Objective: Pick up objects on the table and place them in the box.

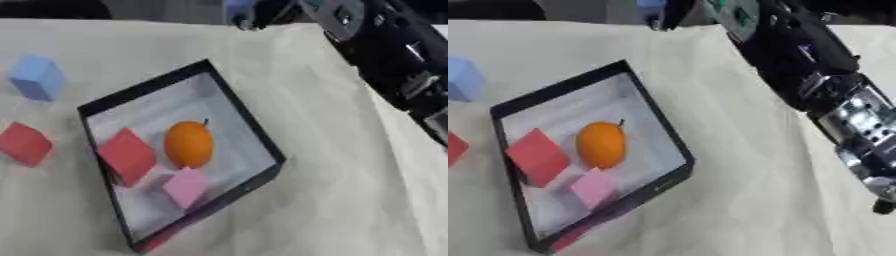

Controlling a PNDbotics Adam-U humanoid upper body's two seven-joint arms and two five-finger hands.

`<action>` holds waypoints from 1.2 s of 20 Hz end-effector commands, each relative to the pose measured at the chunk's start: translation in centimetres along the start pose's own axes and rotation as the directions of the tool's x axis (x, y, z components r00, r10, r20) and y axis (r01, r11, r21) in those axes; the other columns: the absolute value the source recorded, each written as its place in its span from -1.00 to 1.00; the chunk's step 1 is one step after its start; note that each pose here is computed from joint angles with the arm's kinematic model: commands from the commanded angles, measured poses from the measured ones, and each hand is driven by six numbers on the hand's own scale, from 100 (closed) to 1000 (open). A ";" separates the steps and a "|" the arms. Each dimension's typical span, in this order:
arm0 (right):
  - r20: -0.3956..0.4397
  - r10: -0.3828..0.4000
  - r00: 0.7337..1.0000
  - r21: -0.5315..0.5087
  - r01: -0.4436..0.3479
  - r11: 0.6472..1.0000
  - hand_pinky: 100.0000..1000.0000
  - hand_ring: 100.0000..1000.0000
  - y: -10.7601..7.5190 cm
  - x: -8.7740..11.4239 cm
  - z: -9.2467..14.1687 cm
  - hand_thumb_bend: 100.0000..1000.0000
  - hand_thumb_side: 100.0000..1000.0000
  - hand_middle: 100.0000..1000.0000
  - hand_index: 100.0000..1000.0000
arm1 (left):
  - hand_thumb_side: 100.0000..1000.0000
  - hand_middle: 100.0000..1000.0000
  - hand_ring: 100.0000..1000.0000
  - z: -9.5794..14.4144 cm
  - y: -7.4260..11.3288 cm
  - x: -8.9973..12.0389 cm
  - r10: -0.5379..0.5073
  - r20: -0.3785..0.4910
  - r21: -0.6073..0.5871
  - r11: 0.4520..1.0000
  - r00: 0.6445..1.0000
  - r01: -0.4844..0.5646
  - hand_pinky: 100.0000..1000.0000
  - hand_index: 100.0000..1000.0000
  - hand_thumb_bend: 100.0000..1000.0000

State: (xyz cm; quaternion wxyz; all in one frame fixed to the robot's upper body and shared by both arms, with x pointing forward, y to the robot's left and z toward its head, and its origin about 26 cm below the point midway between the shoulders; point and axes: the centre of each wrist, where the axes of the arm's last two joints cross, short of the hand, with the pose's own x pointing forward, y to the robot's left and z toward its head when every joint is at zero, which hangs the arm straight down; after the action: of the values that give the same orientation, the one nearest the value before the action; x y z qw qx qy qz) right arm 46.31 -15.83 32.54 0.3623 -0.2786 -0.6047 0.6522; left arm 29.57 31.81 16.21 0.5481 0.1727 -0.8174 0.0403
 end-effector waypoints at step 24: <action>0.228 0.027 0.973 0.286 -0.093 0.954 0.52 0.26 3.8 14.5 3.4 -0.98 -1.00 -0.01 0.25 | 0.52 0.66 0.64 0.0 0.7 0.0 -0.030 0.002 -0.016 0.999 1.000 0.030 0.84 0.76 -0.12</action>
State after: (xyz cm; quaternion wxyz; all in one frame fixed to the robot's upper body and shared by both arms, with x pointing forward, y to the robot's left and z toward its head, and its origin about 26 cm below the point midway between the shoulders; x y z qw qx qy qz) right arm 34.89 -5.69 29.18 0.3082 -0.1504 -0.5256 0.7786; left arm 29.46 32.08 15.53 0.5593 0.1703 -0.8104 0.0369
